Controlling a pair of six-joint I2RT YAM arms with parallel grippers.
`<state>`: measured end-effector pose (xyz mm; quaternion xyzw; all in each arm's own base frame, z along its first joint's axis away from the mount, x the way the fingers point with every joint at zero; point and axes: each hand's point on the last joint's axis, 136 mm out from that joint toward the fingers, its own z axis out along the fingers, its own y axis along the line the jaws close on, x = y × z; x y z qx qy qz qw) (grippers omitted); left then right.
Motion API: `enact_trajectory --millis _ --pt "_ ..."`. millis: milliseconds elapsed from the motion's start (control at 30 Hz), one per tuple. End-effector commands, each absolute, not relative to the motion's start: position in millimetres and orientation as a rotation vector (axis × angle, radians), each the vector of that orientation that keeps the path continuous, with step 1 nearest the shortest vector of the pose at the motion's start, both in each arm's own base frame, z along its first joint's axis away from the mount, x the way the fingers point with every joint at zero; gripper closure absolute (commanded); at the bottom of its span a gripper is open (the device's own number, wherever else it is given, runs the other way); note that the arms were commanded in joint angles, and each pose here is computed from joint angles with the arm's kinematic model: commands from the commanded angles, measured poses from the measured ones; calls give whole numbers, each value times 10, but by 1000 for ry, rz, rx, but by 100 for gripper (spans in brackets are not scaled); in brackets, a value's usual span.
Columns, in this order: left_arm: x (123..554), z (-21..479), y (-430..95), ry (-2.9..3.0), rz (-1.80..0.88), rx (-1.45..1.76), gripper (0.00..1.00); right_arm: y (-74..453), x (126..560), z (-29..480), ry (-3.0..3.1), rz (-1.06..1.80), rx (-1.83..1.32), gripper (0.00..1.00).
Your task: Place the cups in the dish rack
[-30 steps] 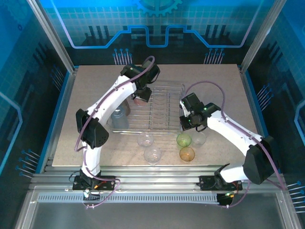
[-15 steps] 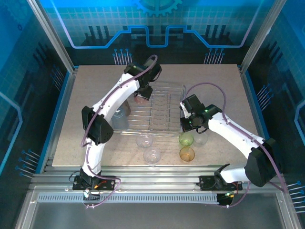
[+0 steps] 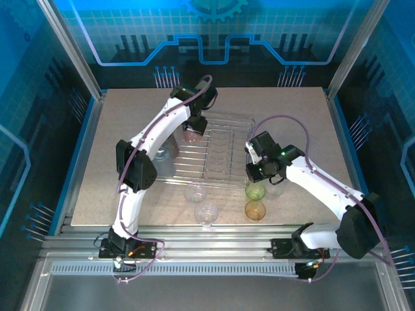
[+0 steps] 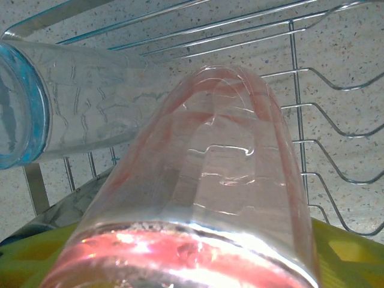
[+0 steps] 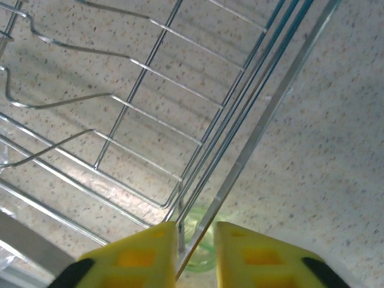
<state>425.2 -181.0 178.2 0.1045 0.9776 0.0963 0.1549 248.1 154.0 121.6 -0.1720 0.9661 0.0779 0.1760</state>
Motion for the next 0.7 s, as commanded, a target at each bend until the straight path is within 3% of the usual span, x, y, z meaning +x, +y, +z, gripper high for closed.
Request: enact_trajectory --millis 0,133,200,667 --pt "4355 1807 -1867 2785 206 294 57 1538 2311 1295 2740 258 -541 66" --pt "4371 1768 -1927 2794 158 300 55 1542 2352 1456 2696 314 -497 51" --pt "4375 1758 -1955 2795 139 302 55 1526 2382 1533 2673 344 -461 47" --pt "4505 1600 -1953 2802 127 293 45 1429 2457 1715 2628 430 -332 46"
